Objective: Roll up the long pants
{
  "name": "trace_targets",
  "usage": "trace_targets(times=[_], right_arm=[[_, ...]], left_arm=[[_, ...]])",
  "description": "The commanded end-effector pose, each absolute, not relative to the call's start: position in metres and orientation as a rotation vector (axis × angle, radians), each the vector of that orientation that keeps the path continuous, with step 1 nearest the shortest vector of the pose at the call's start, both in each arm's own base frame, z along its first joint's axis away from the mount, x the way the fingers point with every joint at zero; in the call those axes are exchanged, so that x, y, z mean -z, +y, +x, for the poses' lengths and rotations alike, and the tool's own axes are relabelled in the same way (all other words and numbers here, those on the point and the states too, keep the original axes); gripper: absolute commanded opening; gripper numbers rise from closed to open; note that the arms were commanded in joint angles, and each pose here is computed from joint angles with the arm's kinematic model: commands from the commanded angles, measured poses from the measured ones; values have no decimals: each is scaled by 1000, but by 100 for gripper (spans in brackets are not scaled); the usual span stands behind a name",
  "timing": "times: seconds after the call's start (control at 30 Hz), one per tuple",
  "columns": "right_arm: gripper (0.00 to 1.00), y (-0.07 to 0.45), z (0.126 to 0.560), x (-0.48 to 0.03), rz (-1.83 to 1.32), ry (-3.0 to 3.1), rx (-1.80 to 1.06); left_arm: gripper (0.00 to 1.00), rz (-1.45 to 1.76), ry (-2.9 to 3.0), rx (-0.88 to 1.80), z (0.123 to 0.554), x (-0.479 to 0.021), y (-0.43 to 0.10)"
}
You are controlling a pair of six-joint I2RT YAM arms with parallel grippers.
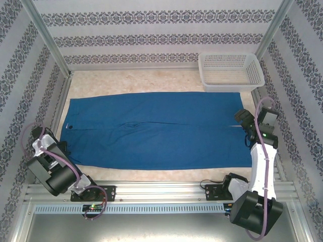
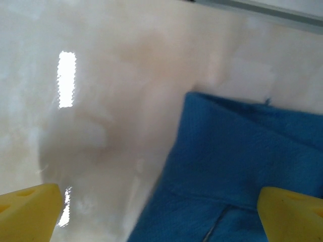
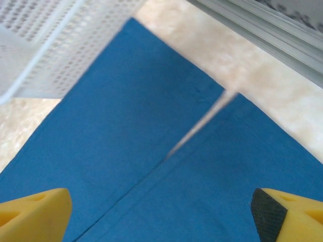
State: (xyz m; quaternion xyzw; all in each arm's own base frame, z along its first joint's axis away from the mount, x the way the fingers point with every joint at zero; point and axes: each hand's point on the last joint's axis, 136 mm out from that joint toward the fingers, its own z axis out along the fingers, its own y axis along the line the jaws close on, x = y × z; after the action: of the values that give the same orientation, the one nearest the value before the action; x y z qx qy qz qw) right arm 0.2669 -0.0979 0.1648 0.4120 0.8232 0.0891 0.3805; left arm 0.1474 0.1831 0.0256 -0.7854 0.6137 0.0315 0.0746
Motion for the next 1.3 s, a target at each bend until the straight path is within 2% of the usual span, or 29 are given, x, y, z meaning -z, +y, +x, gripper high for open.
trace_targets(times=[0.0, 0.17, 0.53, 0.63, 0.93, 1.27], right_arm=[[93, -103, 240, -140, 1261, 2090, -245], [92, -109, 210, -109, 1520, 2042, -288], [91, -99, 156, -70, 1778, 2005, -222], [91, -101, 152, -64, 1829, 1945, -216], [82, -101, 132, -12, 2079, 1805, -188], [75, -126, 135, -16, 2028, 1830, -65]], left_arm=[[100, -2280, 1842, -80, 162, -32, 201], [100, -2274, 1870, -40, 169, -24, 201], [100, -2271, 1862, -35, 168, -24, 199], [100, -2257, 1846, -40, 167, -28, 199], [100, -2228, 1802, -4, 172, -30, 200], [100, -2226, 1793, -28, 170, -23, 202]])
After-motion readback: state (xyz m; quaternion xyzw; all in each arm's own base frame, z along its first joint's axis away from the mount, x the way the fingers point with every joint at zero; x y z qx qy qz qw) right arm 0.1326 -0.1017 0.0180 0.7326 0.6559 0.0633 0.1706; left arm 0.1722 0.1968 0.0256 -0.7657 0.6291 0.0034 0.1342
